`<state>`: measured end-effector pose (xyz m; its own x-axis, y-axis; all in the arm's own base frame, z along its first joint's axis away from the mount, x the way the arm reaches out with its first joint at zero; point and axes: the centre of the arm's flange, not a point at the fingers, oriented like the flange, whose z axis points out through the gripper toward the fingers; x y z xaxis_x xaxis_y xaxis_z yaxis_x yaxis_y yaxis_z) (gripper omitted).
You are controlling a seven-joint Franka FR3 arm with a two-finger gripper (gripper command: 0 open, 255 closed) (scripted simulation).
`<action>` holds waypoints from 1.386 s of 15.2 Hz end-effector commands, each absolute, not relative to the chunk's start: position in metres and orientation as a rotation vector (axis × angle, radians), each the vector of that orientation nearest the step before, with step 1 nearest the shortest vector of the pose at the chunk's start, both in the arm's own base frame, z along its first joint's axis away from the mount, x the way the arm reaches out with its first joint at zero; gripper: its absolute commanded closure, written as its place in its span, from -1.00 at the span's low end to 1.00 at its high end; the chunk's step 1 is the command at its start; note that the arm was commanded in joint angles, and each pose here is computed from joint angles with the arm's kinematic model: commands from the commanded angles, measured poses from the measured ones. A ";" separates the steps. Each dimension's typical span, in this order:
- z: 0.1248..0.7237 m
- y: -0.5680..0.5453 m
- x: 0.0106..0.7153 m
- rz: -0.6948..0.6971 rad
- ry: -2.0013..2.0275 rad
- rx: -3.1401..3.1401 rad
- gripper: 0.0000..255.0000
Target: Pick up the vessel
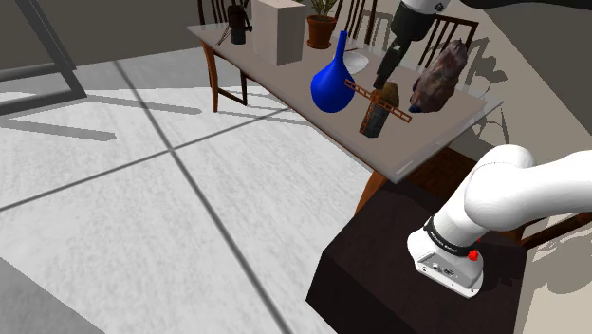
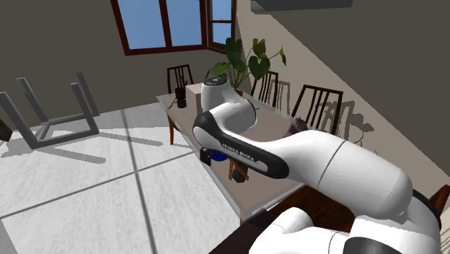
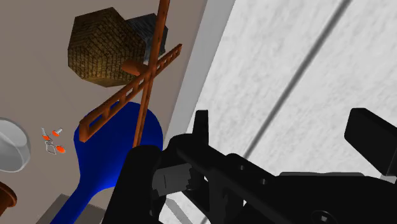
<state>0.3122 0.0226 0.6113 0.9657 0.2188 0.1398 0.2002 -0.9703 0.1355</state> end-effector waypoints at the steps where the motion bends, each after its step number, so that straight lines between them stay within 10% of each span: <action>1: 0.611 0.023 0.312 0.233 0.320 2.995 -1.00; 21: 0.632 -0.152 0.515 0.299 0.093 3.098 -1.00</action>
<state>0.5057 -0.1423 0.6314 0.9798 0.0698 0.1875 0.0639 -0.9972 0.0378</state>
